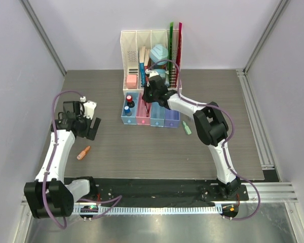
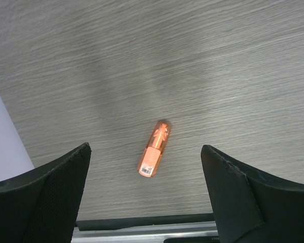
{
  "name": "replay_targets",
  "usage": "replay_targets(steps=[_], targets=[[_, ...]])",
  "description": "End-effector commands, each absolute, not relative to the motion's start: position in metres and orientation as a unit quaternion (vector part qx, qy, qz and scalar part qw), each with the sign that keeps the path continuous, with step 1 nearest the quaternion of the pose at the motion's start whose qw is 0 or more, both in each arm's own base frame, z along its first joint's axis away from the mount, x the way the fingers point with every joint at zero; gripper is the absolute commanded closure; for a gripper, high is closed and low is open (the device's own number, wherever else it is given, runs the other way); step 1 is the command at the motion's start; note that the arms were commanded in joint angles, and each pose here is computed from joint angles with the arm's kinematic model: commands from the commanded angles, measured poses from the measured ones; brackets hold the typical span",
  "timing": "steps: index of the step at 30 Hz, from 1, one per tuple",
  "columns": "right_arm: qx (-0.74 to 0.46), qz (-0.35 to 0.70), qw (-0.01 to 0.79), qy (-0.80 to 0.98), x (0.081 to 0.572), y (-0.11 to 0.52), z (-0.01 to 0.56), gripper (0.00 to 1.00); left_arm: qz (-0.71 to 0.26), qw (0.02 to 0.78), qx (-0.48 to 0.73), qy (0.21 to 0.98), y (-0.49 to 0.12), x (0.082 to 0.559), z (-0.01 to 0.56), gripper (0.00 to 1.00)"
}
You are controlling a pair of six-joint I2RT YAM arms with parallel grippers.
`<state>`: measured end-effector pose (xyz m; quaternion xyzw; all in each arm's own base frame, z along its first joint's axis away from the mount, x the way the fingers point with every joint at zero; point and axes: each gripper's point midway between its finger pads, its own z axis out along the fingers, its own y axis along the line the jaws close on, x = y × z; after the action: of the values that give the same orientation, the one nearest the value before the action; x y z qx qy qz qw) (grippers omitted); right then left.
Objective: Sort the stationery into containers
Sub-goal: Place the pen in the storage box.
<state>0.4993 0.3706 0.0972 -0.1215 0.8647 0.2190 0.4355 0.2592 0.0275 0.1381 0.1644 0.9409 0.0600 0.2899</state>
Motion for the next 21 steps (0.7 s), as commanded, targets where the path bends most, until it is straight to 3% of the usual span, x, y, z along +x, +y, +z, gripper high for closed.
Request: replay_targets(steps=[1, 5, 6, 14, 21], targets=[[-0.124, 0.23, 0.458, 0.85, 0.496, 0.371, 0.121, 0.93, 0.087, 0.29, 0.132, 0.944, 0.047, 0.272, 0.135, 0.11], [-0.131, 0.227, 0.459, 0.849, 0.49, 0.368, 0.122, 0.9, 0.09, 0.287, 0.108, 0.948, 0.059, 0.277, 0.13, 0.11], [-0.132, 0.227, 0.46, 0.848, 0.488, 0.368, 0.125, 0.82, 0.087, 0.289, 0.106, 0.948, 0.059, 0.278, 0.13, 0.11], [-0.165, 0.224, 0.479, 0.833, 0.474, 0.374, 0.158, 0.49, 0.083, 0.285, 0.087, 0.951, 0.065, 0.286, 0.122, 0.11], [-0.205, 0.207, 0.506, 0.812, 0.451, 0.367, 0.211, 0.41, 0.059, 0.258, 0.138, 0.954, 0.061, 0.281, 0.102, 0.14]])
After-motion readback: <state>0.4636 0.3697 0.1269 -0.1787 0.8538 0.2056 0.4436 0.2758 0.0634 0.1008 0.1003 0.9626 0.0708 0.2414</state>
